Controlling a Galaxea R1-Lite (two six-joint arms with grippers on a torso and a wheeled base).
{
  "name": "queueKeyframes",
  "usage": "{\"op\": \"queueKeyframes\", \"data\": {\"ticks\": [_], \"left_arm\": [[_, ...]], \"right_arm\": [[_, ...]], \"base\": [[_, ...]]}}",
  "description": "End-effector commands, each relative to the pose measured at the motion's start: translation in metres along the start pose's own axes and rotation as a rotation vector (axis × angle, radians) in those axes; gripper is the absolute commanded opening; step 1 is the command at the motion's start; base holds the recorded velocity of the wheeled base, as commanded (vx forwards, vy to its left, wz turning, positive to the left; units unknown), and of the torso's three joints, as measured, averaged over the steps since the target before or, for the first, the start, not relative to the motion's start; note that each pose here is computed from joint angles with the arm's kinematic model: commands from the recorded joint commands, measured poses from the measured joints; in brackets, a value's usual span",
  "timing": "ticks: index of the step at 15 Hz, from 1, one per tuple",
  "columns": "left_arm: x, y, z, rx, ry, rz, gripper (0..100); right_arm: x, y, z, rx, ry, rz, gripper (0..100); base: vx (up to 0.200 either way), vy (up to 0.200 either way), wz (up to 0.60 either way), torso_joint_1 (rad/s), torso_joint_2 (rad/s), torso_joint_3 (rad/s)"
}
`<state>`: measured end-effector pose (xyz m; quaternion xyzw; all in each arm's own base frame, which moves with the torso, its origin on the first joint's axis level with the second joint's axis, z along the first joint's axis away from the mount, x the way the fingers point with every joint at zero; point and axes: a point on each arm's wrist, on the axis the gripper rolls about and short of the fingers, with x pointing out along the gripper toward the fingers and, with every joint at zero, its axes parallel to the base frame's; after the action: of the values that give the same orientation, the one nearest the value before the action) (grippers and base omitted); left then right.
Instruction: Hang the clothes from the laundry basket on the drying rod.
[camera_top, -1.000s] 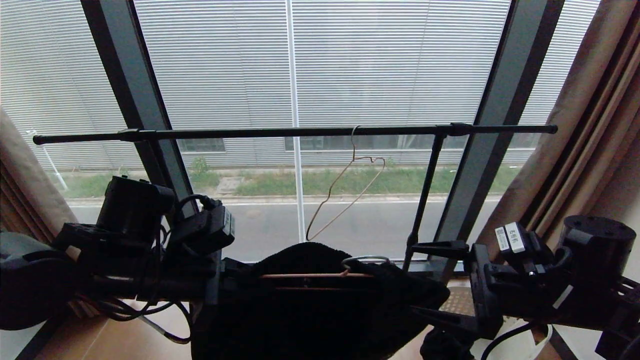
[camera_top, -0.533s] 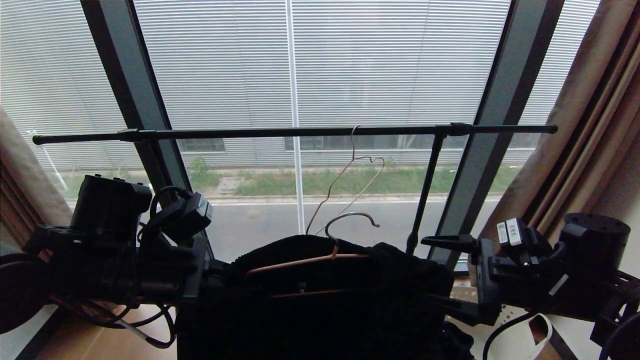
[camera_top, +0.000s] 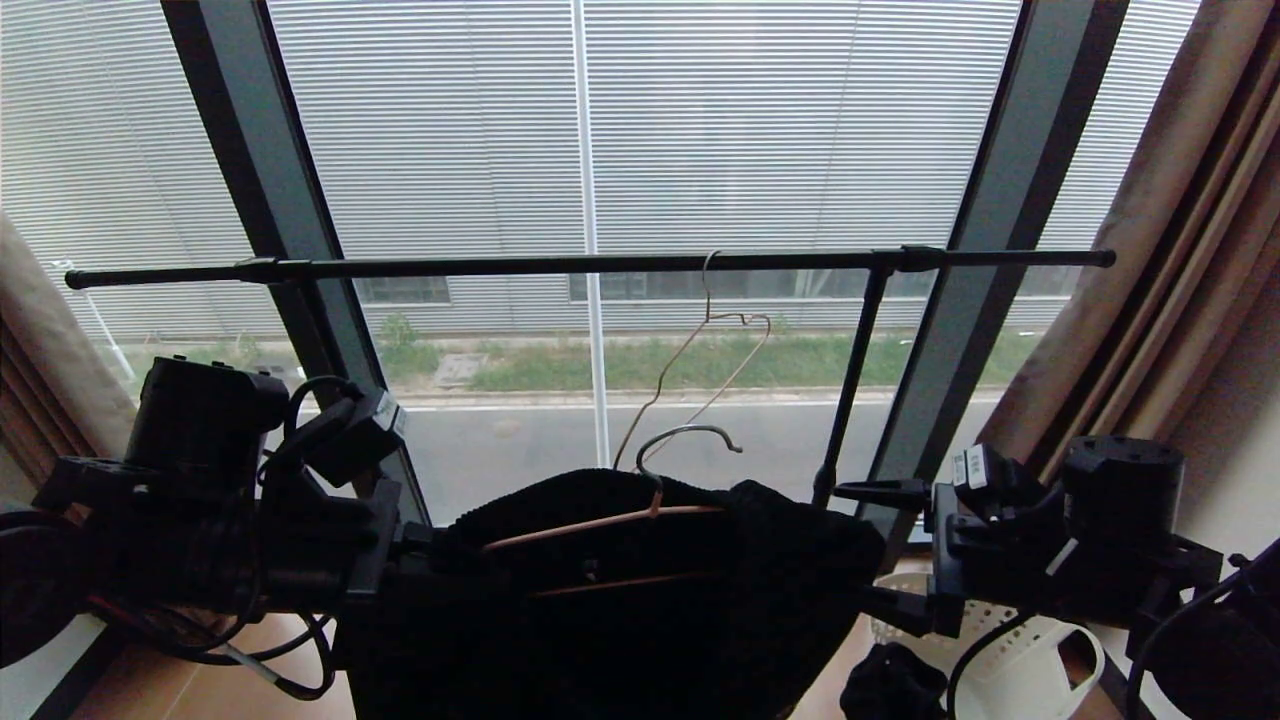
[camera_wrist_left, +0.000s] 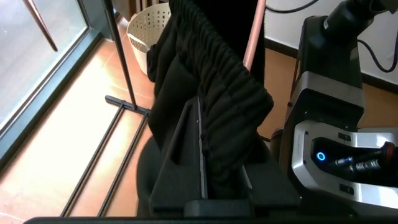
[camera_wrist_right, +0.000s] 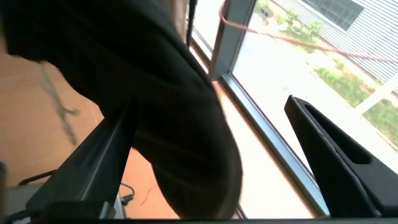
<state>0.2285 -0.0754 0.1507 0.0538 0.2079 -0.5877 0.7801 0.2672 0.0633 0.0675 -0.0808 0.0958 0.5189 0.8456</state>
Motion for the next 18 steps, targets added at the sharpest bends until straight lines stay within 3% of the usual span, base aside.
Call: {"op": "queueKeyframes", "data": {"ticks": [1,5,10,11,14,18], "left_arm": [[-0.001,0.001,0.001,-0.01,-0.004,0.005,0],[-0.002,0.001,0.001,-0.017,-0.006,0.01,0],[-0.002,0.001,0.002,-0.048,-0.008,0.011,0],[-0.003,0.0,0.002,-0.046,-0.01,0.012,0],[-0.005,-0.001,0.004,-0.071,-0.015,0.014,0],[-0.007,-0.002,0.004,-0.07,-0.02,0.021,0]], "right_arm": [[0.008,-0.005,-0.019,0.032,0.031,0.008,100],[0.013,-0.006,-0.033,0.015,0.057,0.021,100],[0.017,-0.009,-0.037,0.019,0.063,0.022,100],[0.017,-0.009,-0.037,0.018,0.061,0.022,0],[0.015,-0.013,-0.036,0.016,0.058,0.009,0],[0.001,-0.032,-0.037,0.019,0.046,-0.068,0]], "base": [[0.0,0.0,0.0,0.0,0.0,0.0],[0.0,0.0,0.0,0.0,0.0,0.0],[0.0,0.0,0.0,0.0,0.0,0.0],[0.0,0.0,0.0,0.0,0.0,0.0],[0.0,0.0,0.0,0.0,0.0,0.0],[0.0,0.0,0.0,0.0,0.0,0.0]]}}
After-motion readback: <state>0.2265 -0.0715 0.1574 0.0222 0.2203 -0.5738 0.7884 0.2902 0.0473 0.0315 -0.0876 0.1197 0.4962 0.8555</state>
